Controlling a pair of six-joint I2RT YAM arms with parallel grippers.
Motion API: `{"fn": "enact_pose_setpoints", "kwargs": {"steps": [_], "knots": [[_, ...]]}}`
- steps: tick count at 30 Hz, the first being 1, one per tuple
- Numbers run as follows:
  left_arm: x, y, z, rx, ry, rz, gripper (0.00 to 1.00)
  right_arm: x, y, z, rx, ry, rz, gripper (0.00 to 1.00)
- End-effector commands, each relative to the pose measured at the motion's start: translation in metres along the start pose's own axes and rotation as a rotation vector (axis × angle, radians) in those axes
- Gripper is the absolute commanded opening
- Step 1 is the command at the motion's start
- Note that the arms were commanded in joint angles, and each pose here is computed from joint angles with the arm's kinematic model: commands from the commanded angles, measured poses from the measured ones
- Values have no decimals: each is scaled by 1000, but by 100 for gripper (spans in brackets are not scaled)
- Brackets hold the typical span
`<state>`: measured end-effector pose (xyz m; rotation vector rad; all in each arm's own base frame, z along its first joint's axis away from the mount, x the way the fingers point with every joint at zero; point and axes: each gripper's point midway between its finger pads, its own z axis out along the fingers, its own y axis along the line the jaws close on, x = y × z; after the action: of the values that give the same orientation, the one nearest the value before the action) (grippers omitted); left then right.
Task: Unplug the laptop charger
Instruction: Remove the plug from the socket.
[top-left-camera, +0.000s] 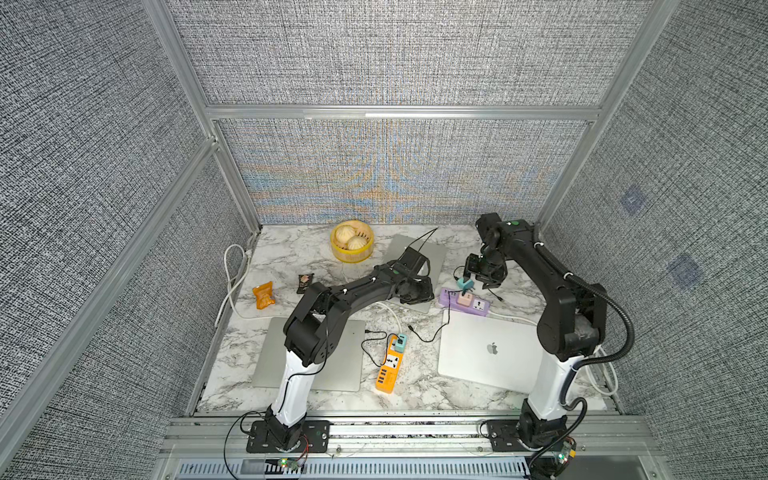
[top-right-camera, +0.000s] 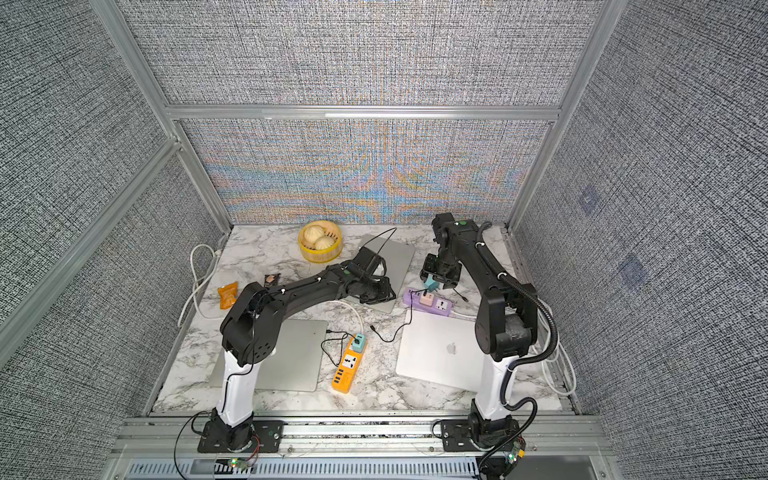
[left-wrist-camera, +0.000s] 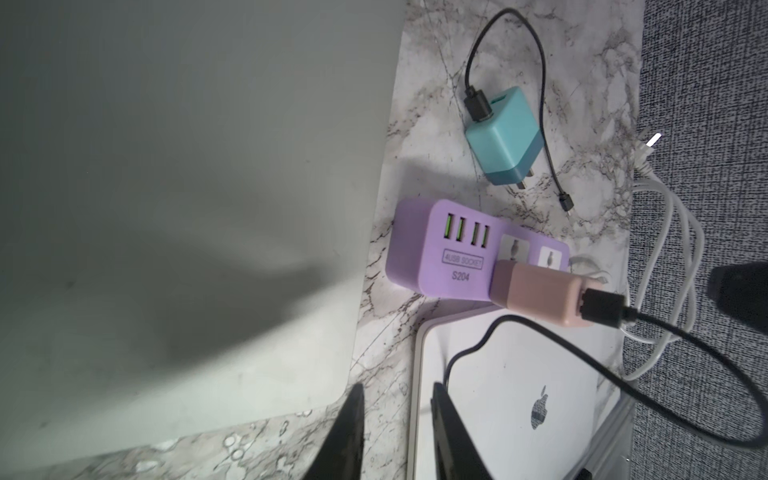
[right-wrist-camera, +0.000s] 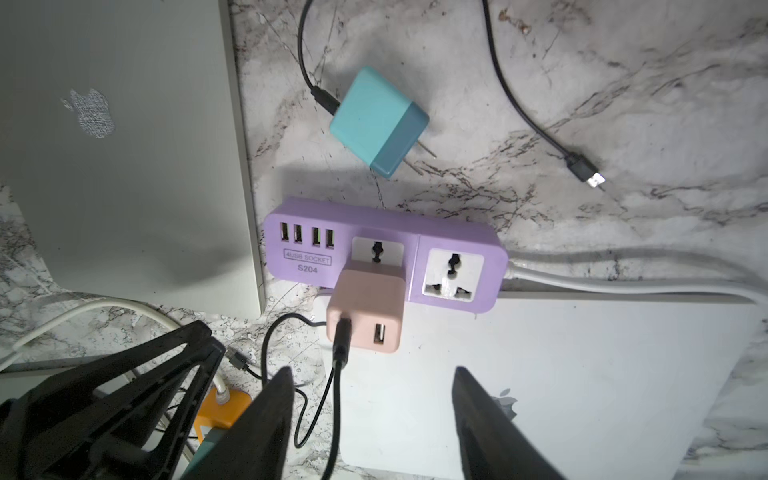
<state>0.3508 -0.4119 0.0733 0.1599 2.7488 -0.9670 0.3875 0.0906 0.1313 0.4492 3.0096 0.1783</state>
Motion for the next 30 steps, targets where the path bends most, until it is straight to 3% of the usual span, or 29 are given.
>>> {"fn": "enact_pose_setpoints", "kwargs": {"steps": [1,8,30], "knots": [[-3,-11,7,95,29,-8,29,-2,-3,6,35,6,50,64],[-16,-12,18,134,9,3,28,-6,4,26,68,28,70,65],[-17,-15,44,175,35,3,28,17,5,48,97,109,-16,59]]}}
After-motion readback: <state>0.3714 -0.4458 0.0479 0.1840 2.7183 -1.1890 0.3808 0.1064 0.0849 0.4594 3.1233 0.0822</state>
